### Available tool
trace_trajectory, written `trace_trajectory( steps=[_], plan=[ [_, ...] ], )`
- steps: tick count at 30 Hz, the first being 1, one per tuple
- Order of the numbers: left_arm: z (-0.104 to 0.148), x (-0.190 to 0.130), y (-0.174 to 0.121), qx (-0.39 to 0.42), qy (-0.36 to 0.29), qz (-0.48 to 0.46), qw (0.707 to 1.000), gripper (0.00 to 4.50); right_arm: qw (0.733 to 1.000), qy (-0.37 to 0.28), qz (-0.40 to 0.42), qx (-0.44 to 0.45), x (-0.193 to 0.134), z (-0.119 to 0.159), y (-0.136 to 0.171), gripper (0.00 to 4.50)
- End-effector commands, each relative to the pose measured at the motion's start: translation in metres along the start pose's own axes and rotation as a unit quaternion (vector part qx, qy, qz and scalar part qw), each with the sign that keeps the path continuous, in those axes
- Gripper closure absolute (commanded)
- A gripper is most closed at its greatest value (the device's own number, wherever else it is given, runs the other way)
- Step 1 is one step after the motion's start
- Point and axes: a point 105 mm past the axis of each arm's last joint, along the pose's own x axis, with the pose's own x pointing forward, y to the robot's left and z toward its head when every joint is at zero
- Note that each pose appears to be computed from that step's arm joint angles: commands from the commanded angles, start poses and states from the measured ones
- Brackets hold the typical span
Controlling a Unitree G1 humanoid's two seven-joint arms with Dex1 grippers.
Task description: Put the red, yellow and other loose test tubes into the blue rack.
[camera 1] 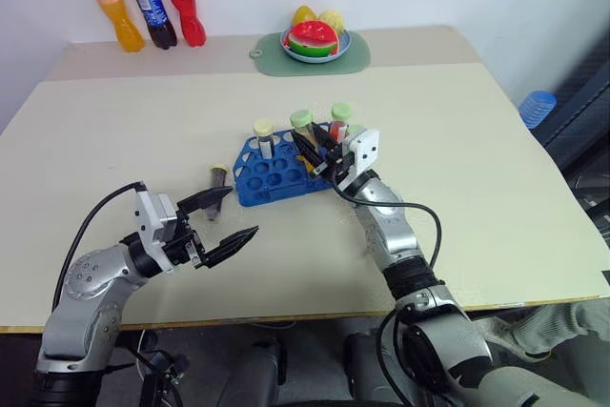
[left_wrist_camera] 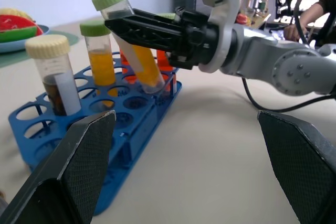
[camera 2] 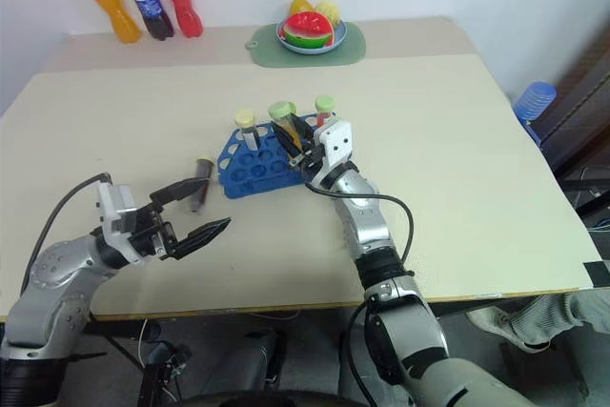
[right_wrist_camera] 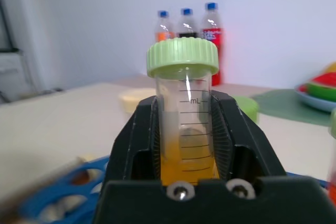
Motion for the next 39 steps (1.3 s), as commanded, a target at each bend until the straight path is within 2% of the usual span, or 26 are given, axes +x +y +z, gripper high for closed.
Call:
trace_trajectory(
  steps=[1, 7, 14, 19, 24, 27, 31, 34, 37, 39],
  plan=[
    [0.011, -0.003, 0.0, 0.014, -0.014, 0.008, 1.0, 0.0, 1.0, 0.002, -0.018, -0.009, -0.002, -0.008, -0.002, 3.66],
    [0.01, -0.004, 0.002, 0.015, -0.014, 0.022, 1.0, 0.0, 1.0, -0.002, -0.03, -0.01, 0.0, -0.016, 0.006, 3.66],
    [0.012, -0.005, 0.012, -0.003, -0.021, 0.072, 0.997, 0.0, 0.999, -0.02, -0.009, -0.04, -0.01, -0.009, 0.006, 0.11],
    [0.019, -0.006, 0.021, -0.029, -0.032, 0.11, 0.993, 0.0, 0.996, -0.016, 0.032, -0.077, -0.027, 0.008, 0.0, 0.11],
    [0.028, -0.008, 0.049, -0.064, -0.009, 0.248, 0.967, 0.0, 0.987, 0.057, 0.124, -0.089, -0.068, 0.018, 0.003, 0.11],
    [0.015, -0.014, 0.057, -0.151, 0.074, 0.322, 0.932, 0.0, 0.982, 0.113, 0.138, -0.066, -0.102, 0.018, -0.005, 0.11],
    [0.011, -0.013, 0.072, -0.201, 0.16, 0.366, 0.894, 0.0, 0.968, 0.163, 0.178, -0.065, -0.14, 0.022, -0.012, 0.11],
    [0.018, -0.001, 0.087, -0.234, 0.186, 0.377, 0.877, 0.0, 0.959, 0.173, 0.214, -0.072, -0.151, 0.034, -0.015, 0.11],
    [0.013, 0.006, 0.102, -0.269, 0.258, 0.381, 0.846, 0.0, 0.949, 0.174, 0.249, -0.083, -0.15, 0.045, -0.014, 0.11],
    [0.01, 0.013, 0.106, -0.289, 0.292, 0.363, 0.836, 0.0, 0.946, 0.176, 0.258, -0.085, -0.145, 0.048, -0.015, 0.11]
  ],
)
